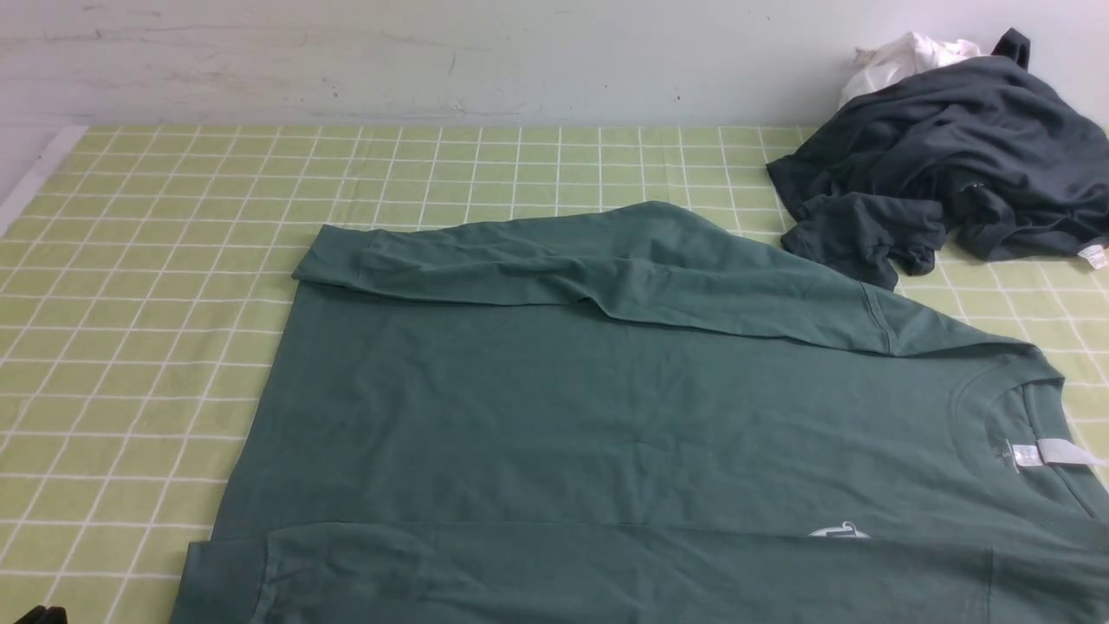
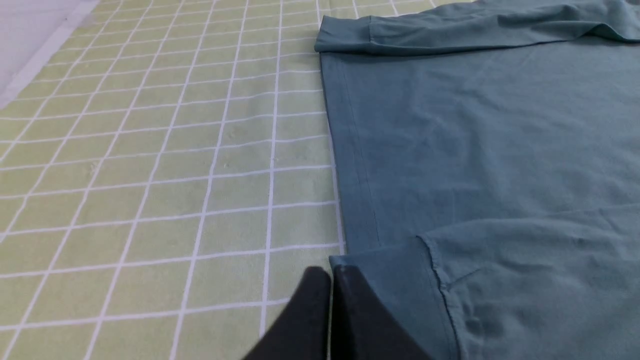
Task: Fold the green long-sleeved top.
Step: Use the left arm to clamp the cuff closest to it
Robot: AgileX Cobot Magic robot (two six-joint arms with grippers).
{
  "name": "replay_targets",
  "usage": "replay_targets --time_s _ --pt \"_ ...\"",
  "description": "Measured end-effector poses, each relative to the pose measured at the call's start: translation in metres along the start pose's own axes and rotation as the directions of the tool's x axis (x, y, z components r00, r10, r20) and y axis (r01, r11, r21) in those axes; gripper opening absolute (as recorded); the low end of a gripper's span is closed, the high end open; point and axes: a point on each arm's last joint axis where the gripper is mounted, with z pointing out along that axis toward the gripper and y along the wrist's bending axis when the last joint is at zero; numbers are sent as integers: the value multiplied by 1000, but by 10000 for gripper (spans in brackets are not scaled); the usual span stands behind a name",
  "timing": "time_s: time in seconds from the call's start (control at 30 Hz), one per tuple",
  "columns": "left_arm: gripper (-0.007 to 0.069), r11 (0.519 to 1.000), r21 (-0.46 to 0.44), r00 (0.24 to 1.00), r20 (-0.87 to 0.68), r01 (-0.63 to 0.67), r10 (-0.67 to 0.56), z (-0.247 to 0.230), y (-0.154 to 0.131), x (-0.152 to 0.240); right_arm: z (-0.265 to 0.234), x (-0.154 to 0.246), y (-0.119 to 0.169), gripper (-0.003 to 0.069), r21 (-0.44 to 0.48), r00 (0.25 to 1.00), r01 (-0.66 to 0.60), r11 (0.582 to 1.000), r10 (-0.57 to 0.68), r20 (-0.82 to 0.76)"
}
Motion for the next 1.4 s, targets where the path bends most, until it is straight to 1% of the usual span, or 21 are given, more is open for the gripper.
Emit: replay_targets --time_s 0.13,0.23,0.33,0.43,0.53,0.57,0.63,0.7,0.77,0.83,0.87,0.9,0.93,1.03,1.1,1.13,1.17,1.27,1.3,1.33,1.4 --pt "-3 1000 -14 994 107 -10 12 -1 1 -10 0 -5 0 -14 -1 998 2 1000 -2 65" --pt "-3 999 -38 962 271 -14 24 -3 3 -25 -2 -21 1 -14 -6 970 3 1000 -1 243" --pt "-3 998 -63 891 452 -6 34 -10 5 -41 -10 -41 1 -14 -19 883 -8 1000 16 469" --pt "-3 997 -65 793 609 29 17 -19 6 -55 -24 -61 2 -14 -66 727 -41 997 75 682" --pt "-3 994 -2 647 759 113 -72 -32 8 -69 -37 -72 2 -14 -118 587 -58 991 129 799" --pt "-3 989 41 593 796 144 -119 -36 8 -73 -40 -74 2 -14 -137 553 -62 989 148 820" --pt "-3 974 129 526 824 184 -209 -45 8 -85 -43 -78 3 -14 -156 529 -59 986 164 833" --pt "-3 969 174 502 831 177 -240 -58 6 -107 -50 -94 5 -14 -152 527 -39 988 150 837" --pt "-3 974 168 537 813 151 -224 -72 5 -140 -58 -121 9 -14 -121 543 12 993 95 834" --pt "-3 983 124 618 765 136 -182 -80 5 -177 -59 -150 12 -14 -77 607 64 995 23 795" --pt "-3 984 117 637 750 137 -178 -80 6 -180 -61 -156 13 -14 -72 604 70 995 16 797" --pt "-3 989 79 690 709 124 -144 -78 7 -203 -56 -176 14 -14 -34 674 99 995 -42 738" --pt "-3 992 54 731 672 116 -122 -72 8 -214 -49 -185 13 -14 -12 728 110 994 -72 682" --pt "-3 994 1 862 497 113 -99 -38 12 -227 -16 -196 9 -14 31 886 110 994 -112 449" --pt "-3 993 -6 903 416 118 -104 -24 12 -225 2 -193 7 -14 38 944 99 994 -106 314" --pt "-3 991 -11 959 253 132 -125 -1 11 -216 26 -184 6 -14 33 989 75 997 -79 121" --pt "-3 989 -8 983 117 145 -143 15 8 -206 39 -176 7 -14 20 999 53 998 -53 2" --pt "-3 987 25 976 -152 161 -155 46 -3 -182 67 -155 20 -14 -55 962 25 998 -39 -269" --pt "-3 988 48 958 -254 149 -133 57 -10 -172 76 -148 27 -14 -103 934 34 994 -69 -352" --pt "-3 988 85 921 -378 131 -90 72 -20 -159 86 -138 37 -14 -174 891 67 983 -137 -432" --pt "-3 984 129 868 -494 120 -42 87 -31 -144 96 -125 49 -14 -268 832 102 958 -230 -505"
